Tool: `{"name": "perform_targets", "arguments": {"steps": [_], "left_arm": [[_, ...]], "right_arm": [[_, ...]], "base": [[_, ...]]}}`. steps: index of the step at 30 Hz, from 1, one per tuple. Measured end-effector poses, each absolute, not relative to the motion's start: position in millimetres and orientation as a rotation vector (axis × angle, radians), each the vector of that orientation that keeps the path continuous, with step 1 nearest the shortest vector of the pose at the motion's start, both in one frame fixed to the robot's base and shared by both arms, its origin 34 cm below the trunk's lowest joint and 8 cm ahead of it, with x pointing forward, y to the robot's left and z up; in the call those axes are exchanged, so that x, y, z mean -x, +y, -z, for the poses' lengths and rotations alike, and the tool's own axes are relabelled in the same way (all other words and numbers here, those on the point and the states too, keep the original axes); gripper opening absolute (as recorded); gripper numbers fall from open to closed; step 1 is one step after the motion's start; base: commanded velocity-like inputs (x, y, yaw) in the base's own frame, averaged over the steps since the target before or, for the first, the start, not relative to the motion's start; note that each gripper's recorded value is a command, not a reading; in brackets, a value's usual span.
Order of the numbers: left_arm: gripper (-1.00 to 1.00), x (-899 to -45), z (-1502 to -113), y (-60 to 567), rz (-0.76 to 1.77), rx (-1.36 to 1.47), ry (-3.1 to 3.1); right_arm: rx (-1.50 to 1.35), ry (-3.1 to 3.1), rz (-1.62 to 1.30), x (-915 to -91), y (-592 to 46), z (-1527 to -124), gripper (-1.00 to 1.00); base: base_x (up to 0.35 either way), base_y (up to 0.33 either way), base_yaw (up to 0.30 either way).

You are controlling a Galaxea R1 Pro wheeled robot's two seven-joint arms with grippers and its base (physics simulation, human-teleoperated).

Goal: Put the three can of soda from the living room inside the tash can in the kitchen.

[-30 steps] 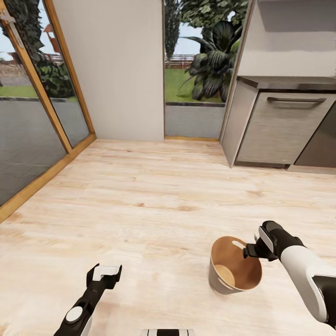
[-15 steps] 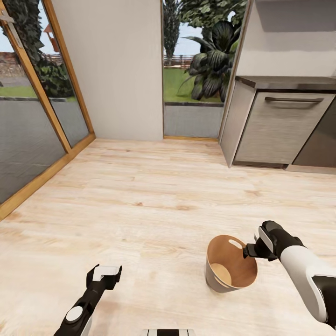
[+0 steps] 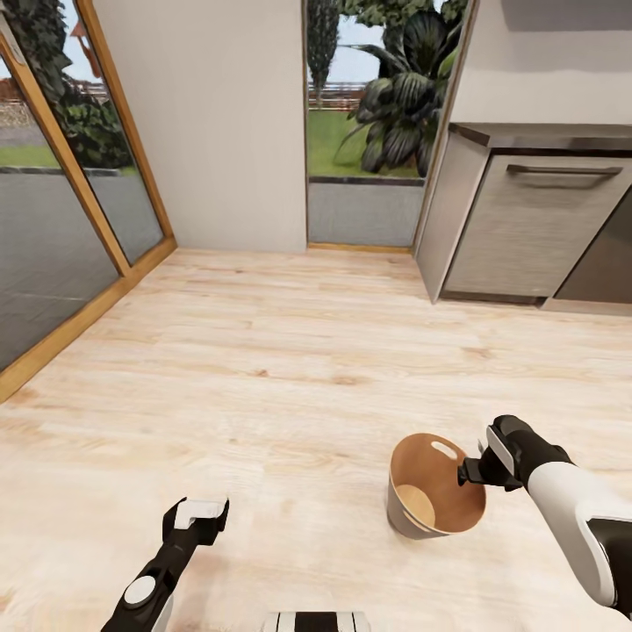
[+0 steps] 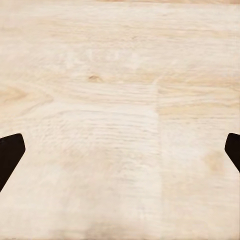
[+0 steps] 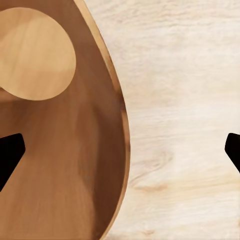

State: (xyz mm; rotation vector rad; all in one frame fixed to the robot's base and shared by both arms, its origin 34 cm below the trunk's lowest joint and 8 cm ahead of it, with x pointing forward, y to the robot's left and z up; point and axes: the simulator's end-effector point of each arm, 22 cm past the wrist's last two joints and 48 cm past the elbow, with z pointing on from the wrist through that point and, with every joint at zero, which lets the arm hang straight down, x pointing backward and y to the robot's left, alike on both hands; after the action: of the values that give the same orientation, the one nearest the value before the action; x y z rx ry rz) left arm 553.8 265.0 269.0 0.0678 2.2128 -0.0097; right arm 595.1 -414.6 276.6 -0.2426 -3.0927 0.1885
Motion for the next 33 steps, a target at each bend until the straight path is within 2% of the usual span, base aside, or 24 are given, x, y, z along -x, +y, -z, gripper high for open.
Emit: {"name": "perform_targets", "arguments": {"steps": [27, 28, 33], "left_arm": [[1.0, -545.2, -251.1, 265.6, 0.009, -0.065, 2.248], [1.0, -545.2, -251.1, 265.5, 0.01, -0.066, 2.248], [1.0, -545.3, -251.3, 265.8, 0.009, -0.064, 2.248]], "right_arm": [[0.229, -3.11, -0.198, -597.7, -416.3, -256.0, 1.0], [0.229, -3.111, -0.198, -598.0, -416.3, -256.0, -1.0], [0.248, -3.115, -0.175, -598.5, -413.7, -255.4, -1.0]], "base": [[0.0, 0.0, 0.0], [0.0, 0.0, 0.0], [0.0, 0.0, 0.0]]}}
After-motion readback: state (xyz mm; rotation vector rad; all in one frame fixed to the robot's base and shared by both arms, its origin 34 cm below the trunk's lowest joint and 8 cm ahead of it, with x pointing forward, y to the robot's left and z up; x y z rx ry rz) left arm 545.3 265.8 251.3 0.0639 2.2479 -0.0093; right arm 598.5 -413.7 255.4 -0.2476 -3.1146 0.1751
